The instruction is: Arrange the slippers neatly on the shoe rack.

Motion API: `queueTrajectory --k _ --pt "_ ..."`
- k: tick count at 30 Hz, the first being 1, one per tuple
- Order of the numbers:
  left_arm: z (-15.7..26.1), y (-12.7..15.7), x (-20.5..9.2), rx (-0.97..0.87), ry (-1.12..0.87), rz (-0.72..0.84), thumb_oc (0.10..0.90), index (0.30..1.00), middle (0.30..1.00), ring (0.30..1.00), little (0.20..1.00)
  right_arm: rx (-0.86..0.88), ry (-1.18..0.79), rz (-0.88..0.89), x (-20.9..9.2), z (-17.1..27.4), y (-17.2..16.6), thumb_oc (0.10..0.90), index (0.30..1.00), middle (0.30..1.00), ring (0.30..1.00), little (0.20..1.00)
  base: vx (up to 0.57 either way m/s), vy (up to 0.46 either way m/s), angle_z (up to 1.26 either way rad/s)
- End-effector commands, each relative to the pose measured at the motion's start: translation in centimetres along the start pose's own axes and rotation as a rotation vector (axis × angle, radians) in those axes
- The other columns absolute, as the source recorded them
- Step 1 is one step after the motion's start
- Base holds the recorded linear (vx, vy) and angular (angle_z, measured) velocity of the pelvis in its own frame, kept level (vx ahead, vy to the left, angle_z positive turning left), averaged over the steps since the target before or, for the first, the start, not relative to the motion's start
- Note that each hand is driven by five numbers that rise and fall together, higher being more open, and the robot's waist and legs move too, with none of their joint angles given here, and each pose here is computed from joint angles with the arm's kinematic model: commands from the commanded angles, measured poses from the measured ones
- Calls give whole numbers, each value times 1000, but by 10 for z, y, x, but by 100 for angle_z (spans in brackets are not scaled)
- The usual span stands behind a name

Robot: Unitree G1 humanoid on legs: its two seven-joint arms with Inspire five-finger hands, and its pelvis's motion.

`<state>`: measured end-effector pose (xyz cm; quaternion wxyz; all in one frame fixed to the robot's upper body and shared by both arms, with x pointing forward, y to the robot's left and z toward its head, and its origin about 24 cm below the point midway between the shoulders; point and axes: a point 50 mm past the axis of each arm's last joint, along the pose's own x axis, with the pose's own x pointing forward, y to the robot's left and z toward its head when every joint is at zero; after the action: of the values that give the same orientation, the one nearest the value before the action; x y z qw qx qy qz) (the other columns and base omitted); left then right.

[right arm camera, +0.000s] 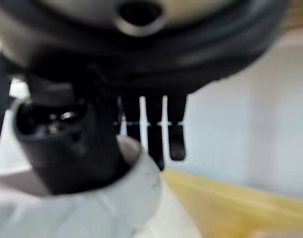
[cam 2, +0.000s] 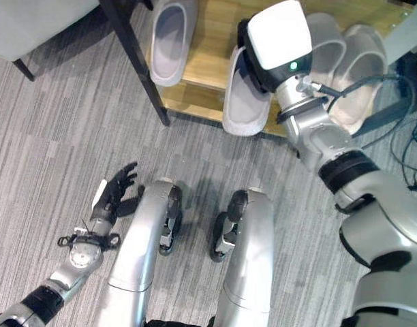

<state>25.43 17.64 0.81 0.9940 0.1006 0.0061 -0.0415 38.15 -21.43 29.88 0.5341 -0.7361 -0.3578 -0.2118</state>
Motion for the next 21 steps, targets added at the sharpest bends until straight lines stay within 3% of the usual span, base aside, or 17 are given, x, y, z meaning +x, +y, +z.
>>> queueTrajectory --k 1,2,7,21 --pt "26 -28 -6 -68 -148 -149 800 900 900 900 900 7 83 -312 49 -17 -68 607 611 611 611 611 -9 -2 7" --pt "27 -30 -5 -70 -152 -167 800 900 900 900 900 9 95 -286 49 -19 -64 800 900 900 900 900 -7 -5 4" --pt "28 -33 -3 -76 -151 -192 800 900 900 900 900 -59 81 -228 59 -25 -70 800 900 900 900 900 -6 -3 5" --pt "22 -32 -4 -62 -105 -212 800 900 900 900 900 110 57 -197 64 -13 -71 800 900 900 900 900 0 0 0"
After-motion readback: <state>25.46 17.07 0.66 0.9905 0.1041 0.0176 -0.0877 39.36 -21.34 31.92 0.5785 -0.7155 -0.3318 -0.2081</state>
